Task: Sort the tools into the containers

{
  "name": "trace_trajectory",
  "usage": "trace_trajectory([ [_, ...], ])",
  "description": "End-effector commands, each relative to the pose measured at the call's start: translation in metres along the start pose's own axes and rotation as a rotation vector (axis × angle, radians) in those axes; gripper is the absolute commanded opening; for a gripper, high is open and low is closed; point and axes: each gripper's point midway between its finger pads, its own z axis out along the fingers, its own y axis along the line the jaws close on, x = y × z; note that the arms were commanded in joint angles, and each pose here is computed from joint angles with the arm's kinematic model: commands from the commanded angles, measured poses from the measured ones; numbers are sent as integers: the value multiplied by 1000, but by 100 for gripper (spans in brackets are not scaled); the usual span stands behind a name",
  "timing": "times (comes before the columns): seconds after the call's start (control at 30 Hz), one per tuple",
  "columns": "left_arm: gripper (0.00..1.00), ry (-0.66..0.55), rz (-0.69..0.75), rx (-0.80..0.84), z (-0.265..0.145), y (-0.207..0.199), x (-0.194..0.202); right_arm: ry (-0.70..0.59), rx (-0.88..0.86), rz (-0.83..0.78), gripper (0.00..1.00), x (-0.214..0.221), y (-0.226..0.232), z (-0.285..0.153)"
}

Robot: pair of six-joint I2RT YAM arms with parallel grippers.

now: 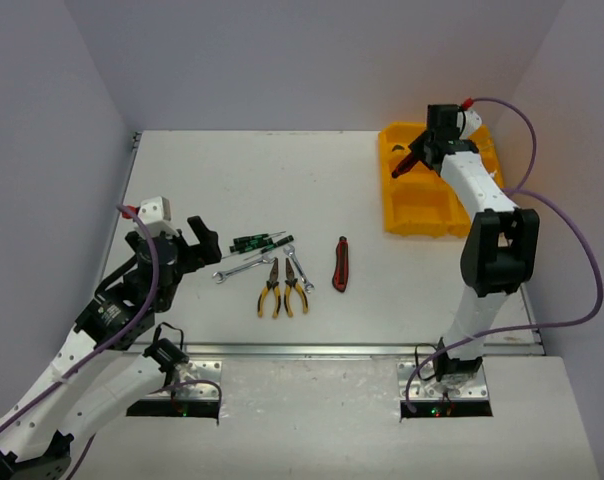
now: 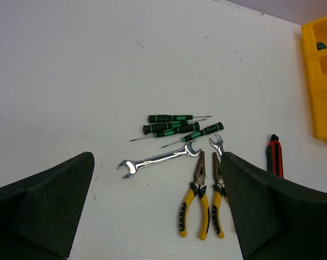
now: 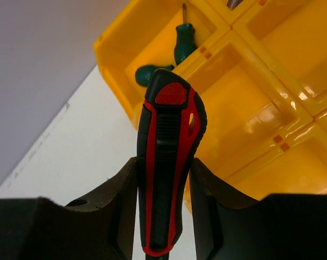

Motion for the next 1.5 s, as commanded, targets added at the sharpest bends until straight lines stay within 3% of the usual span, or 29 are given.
trace_trajectory([
  [0.0,100,-47,-28,25,-2,-5,-14,-185,111,285,0,-37,-4,19],
  [0.33,100,-49,-27,40,-3,-6,-14,-203,215,365,0,-22,-36,57],
  [0.43,100,-48,-27,42,-3,-7,-14,-191,210,352,6,-23,-35,64],
  [0.53,100,-48,-27,44,-3,-7,-14,-164,166,331,45,-22,-25,66],
  [0.6,100,-49,-26,44,-3,-7,-14,-153,119,298,62,-26,-16,62],
  [0.73,100,-46,-25,43,-2,-7,-14,-155,42,271,69,-35,-1,52],
  [0.83,100,-46,-24,43,-2,-7,-14,-141,-21,238,86,-42,13,39],
  [0.93,100,-44,-22,38,-2,-7,-13,-102,-112,89,99,-46,34,14],
  [1.0,100,-43,-21,39,-1,-7,-13,-66,-146,2,99,-40,43,-6],
  [1.17,100,-38,-16,30,1,-7,-12,63,-232,-331,99,38,56,-83],
  [1.37,100,-21,-4,28,4,-9,-8,216,-361,-578,99,178,35,-145],
  [1.47,100,-23,-7,31,3,-9,-9,239,-267,-663,99,213,15,-157],
])
